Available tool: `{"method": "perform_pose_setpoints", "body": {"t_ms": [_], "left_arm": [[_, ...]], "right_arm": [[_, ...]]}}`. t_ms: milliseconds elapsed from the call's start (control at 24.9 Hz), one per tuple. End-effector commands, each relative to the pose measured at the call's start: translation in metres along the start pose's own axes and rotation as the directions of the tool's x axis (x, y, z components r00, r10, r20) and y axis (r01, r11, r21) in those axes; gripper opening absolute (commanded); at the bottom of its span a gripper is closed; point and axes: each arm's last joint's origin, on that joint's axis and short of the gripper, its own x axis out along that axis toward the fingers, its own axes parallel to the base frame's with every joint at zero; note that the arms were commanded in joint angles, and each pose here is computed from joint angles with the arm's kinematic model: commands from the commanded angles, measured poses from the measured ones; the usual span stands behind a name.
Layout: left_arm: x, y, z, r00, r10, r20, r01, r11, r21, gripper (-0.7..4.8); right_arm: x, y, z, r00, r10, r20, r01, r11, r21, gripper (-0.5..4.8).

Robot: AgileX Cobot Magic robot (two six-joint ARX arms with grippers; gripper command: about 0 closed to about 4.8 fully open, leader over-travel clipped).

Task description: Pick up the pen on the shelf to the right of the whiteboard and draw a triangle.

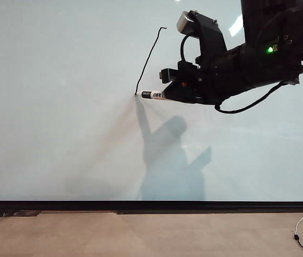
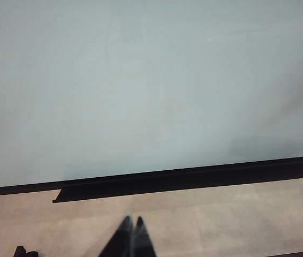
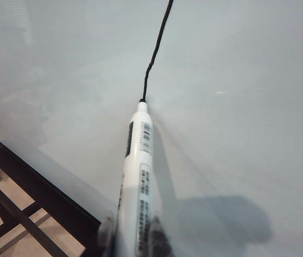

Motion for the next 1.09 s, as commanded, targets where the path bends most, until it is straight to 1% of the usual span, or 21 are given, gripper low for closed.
{"method": "perform_pose_setpoints", "body": {"t_ms": [40, 282, 442, 804, 965, 1086], "left_arm": [[0.0, 0.0, 0.002, 1.0, 0.0, 0.01, 0.0, 1.0, 0.001, -0.05], [0.0, 0.0, 0.002, 1.0, 0.0, 0.01, 0.0, 1.0, 0.001, -0.05], [0.0, 0.0, 0.002, 1.0, 0.0, 0.01, 0.0, 1.0, 0.001, -0.05], [0.0, 0.0, 0.002, 1.0, 0.0, 0.01, 0.0, 1.0, 0.001, -0.05], [0.0, 0.0, 0.002, 1.0, 0.0, 0.01, 0.0, 1.0, 0.001, -0.05], [0.0, 0.0, 0.002, 1.0, 0.0, 0.01, 0.0, 1.0, 0.001, -0.05]], "right_arm": [[0.003, 0.003, -0.001, 1.0, -0.002, 0.019, 0.002, 1.0, 0.011, -0.07], [0.008, 0.004, -0.013, 1.0, 0.003, -0.016, -0.002, 1.0, 0.022, -0.07], [0.009, 0.005, -0.016, 1.0, 0.006, -0.02, -0.005, 1.0, 0.025, -0.07], [0.012, 0.004, -0.012, 1.0, 0.004, 0.012, -0.004, 1.0, 0.021, -0.07], [0.012, 0.004, -0.013, 1.0, -0.012, 0.01, 0.012, 1.0, 0.021, -0.07], [0.012, 0.003, -0.012, 0.998, -0.054, 0.011, 0.054, 0.998, 0.02, -0.07]]}}
